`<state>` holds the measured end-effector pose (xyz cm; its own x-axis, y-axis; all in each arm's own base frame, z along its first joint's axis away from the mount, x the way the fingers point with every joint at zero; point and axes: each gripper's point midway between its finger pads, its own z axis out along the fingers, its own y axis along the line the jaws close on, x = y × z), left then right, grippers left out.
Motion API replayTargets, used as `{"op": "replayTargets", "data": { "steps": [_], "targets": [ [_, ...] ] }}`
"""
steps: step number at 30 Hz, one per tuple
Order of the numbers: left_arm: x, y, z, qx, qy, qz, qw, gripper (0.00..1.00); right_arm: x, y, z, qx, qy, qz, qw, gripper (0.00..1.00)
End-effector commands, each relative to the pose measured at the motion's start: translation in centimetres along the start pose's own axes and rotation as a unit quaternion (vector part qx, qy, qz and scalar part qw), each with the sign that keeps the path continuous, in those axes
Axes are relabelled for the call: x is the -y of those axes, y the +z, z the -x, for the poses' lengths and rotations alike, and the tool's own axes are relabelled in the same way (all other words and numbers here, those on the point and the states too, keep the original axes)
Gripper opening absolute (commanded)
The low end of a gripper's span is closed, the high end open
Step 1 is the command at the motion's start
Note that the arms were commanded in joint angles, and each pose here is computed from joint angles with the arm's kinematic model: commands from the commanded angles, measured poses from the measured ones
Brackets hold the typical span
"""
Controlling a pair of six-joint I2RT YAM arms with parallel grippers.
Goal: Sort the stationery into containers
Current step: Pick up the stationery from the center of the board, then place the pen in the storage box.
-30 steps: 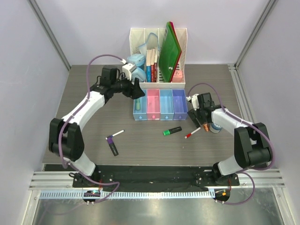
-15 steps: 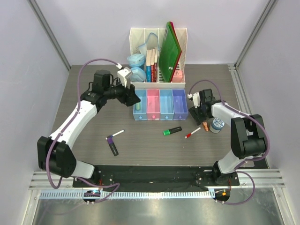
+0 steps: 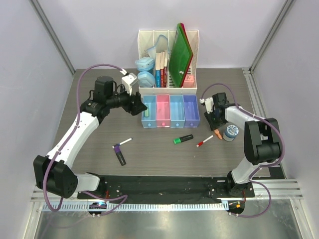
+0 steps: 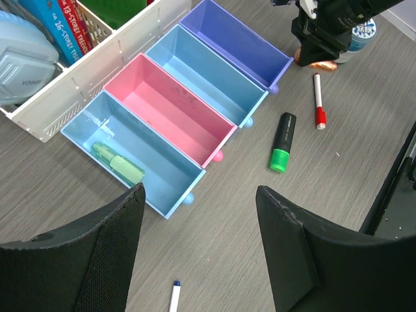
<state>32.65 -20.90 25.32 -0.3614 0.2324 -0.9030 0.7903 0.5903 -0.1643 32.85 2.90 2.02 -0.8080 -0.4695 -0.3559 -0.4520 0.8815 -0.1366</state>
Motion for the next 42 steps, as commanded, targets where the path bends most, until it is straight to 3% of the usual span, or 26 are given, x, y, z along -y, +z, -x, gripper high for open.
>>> {"op": "replayTargets", "data": {
  "steps": [1, 8, 15, 28, 35, 42],
  "targets": [
    [0.7, -1.0, 0.4, 0.007, 0.017, 0.003, 1.0, 0.7, -0.4, 0.3, 0.1, -0.007, 0.0, 0.019, 1.0, 0.22],
    [0.6, -0.7, -0.7, -0.005, 0.01, 0.0, 1.0, 0.7, -0.5, -1.0, 0.9, 0.012, 0.0, 0.024, 1.0, 0.04],
    [1.1, 0.5, -4.3, -0.048, -0.003, -0.04, 0.998, 0.69, -0.8, -5.8, 4.1, 0.094, -0.001, 0.036, 0.995, 0.03],
    [0.7, 1.5, -8.4, -0.097, 0.029, -0.061, 0.993, 0.64, -2.7, -16.2, 11.4, 0.274, -0.027, 0.06, 0.959, 0.03],
    [3.8, -0.1, -11.8, -0.181, 0.033, -0.177, 0.967, 0.61, -6.5, -15.9, 14.7, 0.274, -0.158, 0.011, 0.949, 0.04],
    [5.0, -2.4, -13.5, -0.21, 0.041, -0.213, 0.953, 0.59, -6.4, -15.9, 18.8, 0.26, -0.285, -0.063, 0.92, 0.03]
  ]
}}
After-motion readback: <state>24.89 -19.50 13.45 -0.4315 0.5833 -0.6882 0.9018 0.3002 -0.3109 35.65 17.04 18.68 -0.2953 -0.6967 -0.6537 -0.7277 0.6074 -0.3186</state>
